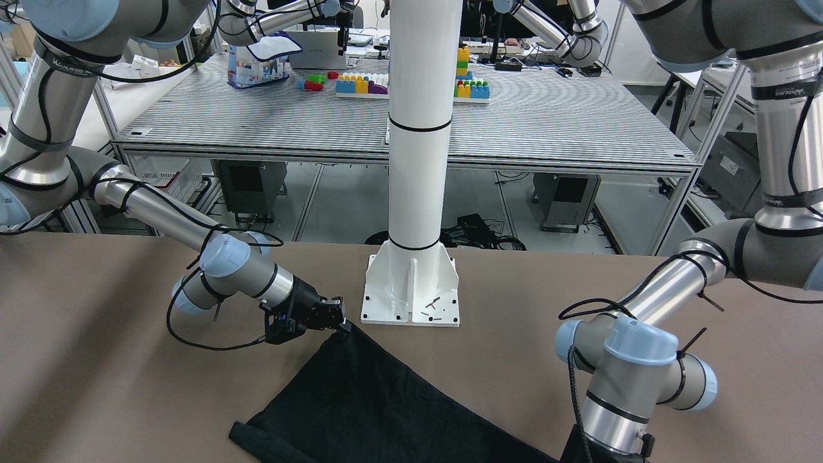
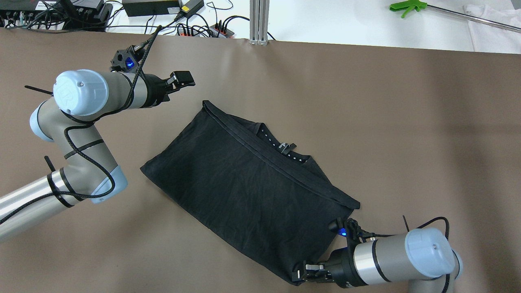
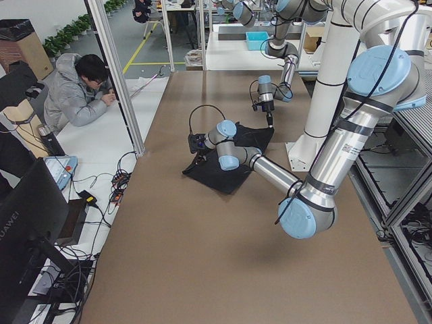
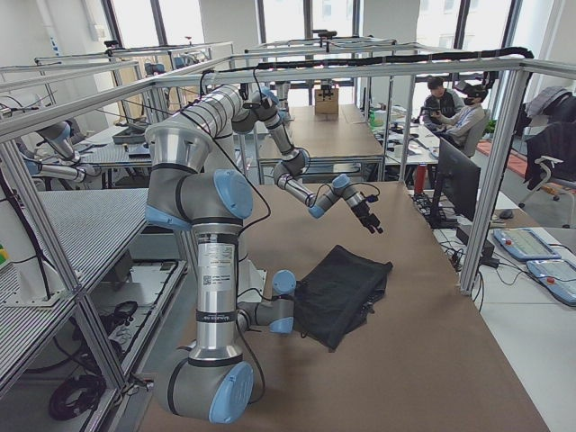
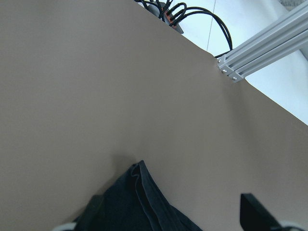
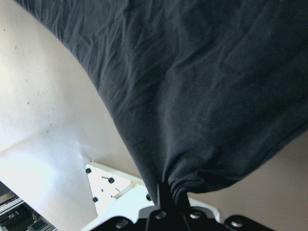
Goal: Fold clothes
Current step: 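Grasp the near corner with the right gripper and rotate the folded shirt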
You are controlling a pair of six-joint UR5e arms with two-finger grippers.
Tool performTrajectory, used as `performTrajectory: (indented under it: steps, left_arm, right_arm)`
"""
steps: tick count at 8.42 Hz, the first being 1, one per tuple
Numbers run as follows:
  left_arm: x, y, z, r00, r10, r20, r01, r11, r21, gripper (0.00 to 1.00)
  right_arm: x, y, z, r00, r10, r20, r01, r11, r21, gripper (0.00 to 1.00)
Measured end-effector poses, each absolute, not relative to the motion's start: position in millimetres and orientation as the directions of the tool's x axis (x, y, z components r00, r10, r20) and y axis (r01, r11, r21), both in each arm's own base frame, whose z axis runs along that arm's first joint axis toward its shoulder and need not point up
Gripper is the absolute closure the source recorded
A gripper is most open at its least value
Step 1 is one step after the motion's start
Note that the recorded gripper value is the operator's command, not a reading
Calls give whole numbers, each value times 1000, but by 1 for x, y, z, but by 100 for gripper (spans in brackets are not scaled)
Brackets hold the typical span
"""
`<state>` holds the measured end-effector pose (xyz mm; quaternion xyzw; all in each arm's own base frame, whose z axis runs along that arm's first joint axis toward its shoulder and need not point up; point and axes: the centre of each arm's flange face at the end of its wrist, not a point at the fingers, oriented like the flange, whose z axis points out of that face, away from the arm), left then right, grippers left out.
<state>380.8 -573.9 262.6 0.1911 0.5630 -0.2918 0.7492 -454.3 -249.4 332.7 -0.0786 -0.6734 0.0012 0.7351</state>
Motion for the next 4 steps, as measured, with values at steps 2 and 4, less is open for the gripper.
performTrajectory:
  steps: [2,4]
  left_arm:
    - [381,-574,262,195,-222,-955,652,757,-42,0]
    - [383,-574,263,198,-222,-955,648,760,-42,0]
  right_arm:
    - [-463,-219,316,66,106,992,148,982,-115,6]
    - [-470,-208,309,52,99,994,154,982,-106,5]
